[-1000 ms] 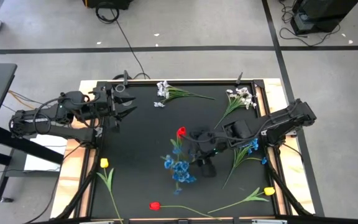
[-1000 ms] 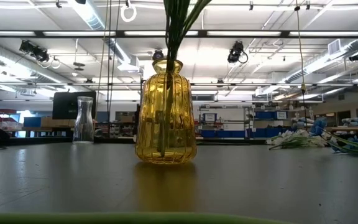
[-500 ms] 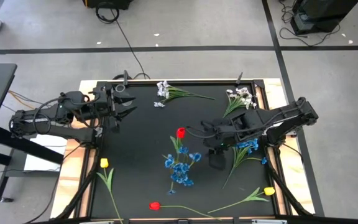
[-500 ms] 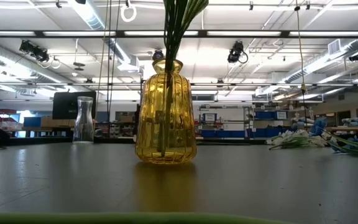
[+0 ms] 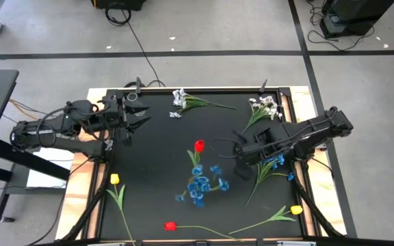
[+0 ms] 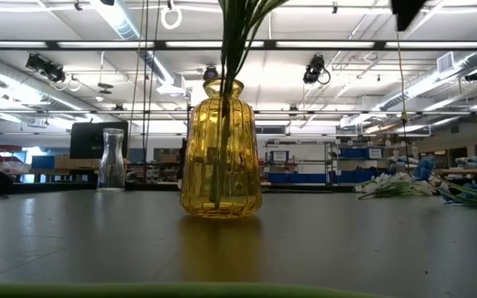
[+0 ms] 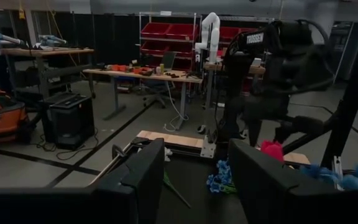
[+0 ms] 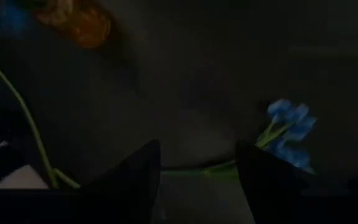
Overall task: Sort flowers into vase by color
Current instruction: Put the blue flowers into the yellow vase
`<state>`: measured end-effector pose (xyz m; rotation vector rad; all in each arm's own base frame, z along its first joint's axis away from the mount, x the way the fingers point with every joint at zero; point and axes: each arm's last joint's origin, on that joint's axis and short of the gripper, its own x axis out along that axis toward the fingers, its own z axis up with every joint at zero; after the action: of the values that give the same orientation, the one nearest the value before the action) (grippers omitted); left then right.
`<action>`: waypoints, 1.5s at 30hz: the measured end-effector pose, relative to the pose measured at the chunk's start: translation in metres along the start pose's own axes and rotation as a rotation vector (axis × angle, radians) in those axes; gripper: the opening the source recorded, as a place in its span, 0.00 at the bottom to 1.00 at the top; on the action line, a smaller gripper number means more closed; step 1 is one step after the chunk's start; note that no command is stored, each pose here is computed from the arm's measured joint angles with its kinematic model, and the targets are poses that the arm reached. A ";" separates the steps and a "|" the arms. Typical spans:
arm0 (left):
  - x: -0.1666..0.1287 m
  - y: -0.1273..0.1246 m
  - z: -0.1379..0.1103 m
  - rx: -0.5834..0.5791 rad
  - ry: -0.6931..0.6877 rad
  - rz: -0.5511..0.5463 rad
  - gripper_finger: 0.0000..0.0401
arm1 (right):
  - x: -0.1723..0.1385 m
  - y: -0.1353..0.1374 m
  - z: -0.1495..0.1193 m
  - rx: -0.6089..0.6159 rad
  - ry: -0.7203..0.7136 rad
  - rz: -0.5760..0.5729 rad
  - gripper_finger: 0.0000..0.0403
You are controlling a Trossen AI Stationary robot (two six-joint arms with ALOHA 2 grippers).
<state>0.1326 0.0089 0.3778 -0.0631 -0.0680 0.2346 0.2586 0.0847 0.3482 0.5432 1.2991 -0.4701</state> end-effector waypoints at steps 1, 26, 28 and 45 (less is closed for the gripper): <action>0.000 0.000 0.000 0.000 0.000 0.000 0.46 | 0.003 0.000 -0.004 0.034 0.008 0.005 0.53; 0.000 0.000 0.000 0.000 0.001 0.000 0.46 | 0.107 -0.026 -0.091 0.993 0.059 -0.104 0.54; 0.000 0.000 0.000 0.000 0.000 0.000 0.46 | 0.113 -0.028 -0.095 1.032 0.059 -0.105 0.55; 0.000 0.000 0.000 -0.002 0.000 0.000 0.46 | 0.130 -0.040 -0.100 1.054 0.095 -0.187 0.58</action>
<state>0.1326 0.0089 0.3778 -0.0646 -0.0680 0.2346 0.1843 0.1122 0.1987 1.3263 1.1208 -1.3153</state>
